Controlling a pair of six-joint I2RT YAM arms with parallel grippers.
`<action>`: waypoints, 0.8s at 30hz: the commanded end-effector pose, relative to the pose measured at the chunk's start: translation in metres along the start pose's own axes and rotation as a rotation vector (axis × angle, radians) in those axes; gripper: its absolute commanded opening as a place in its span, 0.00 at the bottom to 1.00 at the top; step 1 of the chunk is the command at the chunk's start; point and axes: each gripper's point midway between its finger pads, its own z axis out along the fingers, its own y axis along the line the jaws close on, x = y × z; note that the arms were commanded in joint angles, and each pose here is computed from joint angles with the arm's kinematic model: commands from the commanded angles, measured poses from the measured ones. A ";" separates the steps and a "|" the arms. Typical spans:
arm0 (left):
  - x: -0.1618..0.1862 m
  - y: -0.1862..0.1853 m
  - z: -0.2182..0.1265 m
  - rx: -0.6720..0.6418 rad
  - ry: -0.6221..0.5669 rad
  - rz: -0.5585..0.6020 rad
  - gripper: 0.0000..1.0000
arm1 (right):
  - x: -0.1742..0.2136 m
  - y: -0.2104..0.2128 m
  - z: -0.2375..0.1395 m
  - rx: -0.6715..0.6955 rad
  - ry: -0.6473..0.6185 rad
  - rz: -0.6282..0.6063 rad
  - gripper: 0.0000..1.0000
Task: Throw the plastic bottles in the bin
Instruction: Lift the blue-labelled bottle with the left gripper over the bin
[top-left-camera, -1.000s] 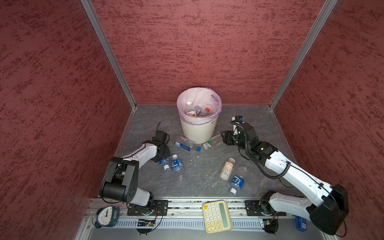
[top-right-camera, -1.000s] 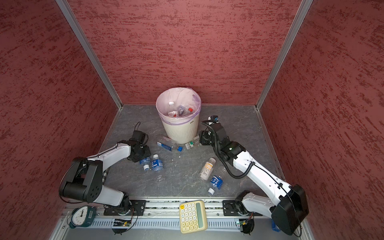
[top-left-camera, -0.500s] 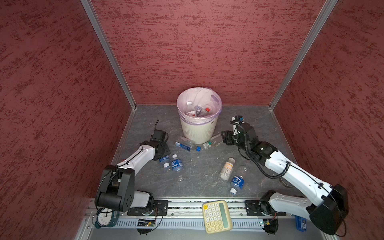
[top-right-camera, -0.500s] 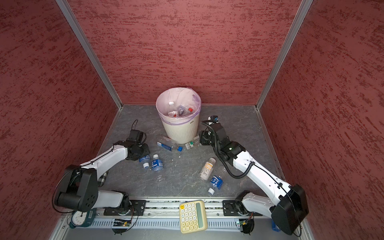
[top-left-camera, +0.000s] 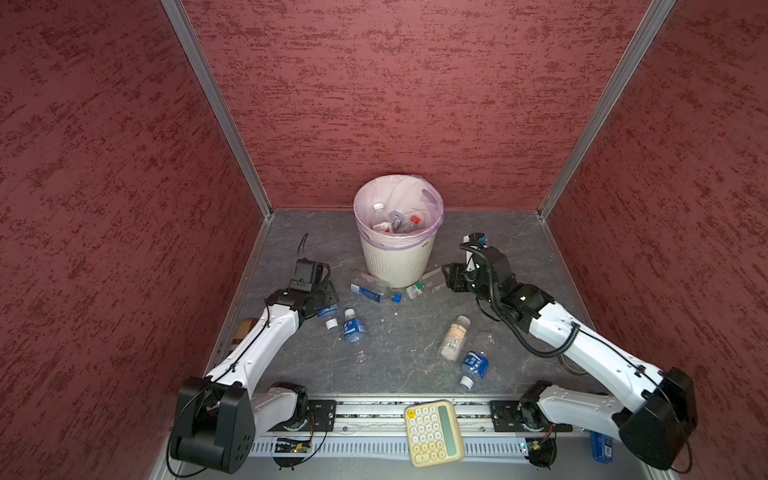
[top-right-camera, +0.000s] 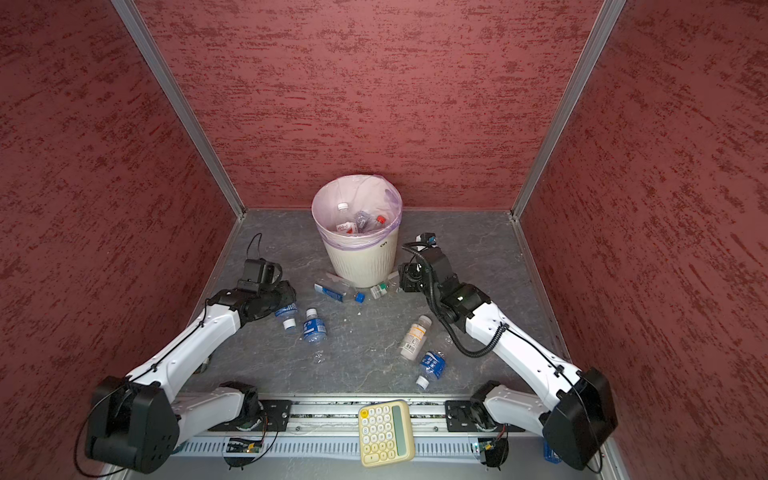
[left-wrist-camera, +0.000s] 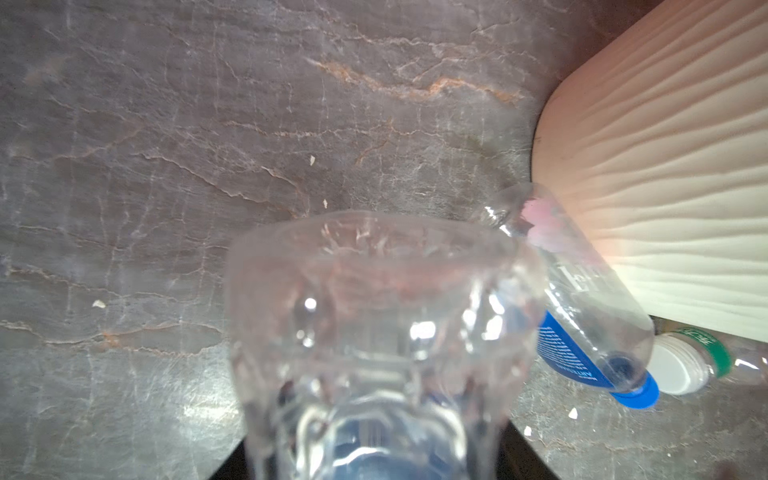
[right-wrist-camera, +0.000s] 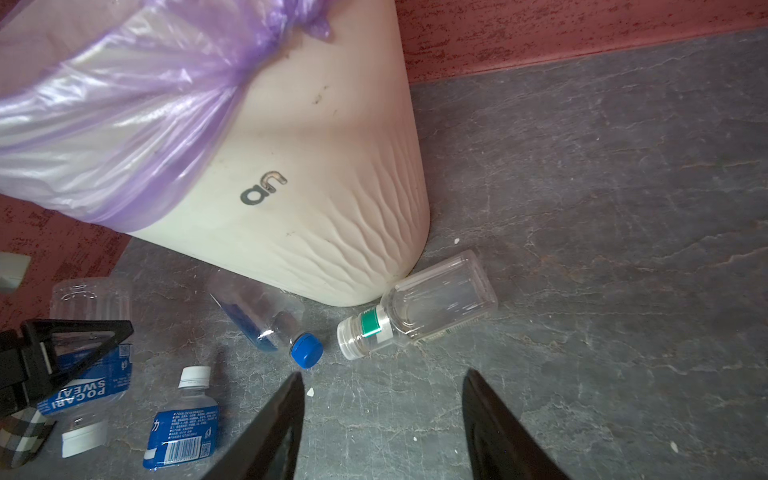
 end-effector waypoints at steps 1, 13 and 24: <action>-0.003 -0.010 -0.009 0.061 -0.035 0.027 0.37 | 0.003 -0.001 -0.002 -0.012 -0.001 0.011 0.61; -0.016 -0.043 -0.059 0.263 -0.174 0.077 0.39 | 0.019 -0.011 -0.003 0.009 0.019 0.039 0.61; -0.025 -0.065 -0.113 0.427 -0.321 0.138 0.40 | 0.024 -0.018 -0.008 0.028 0.015 0.071 0.61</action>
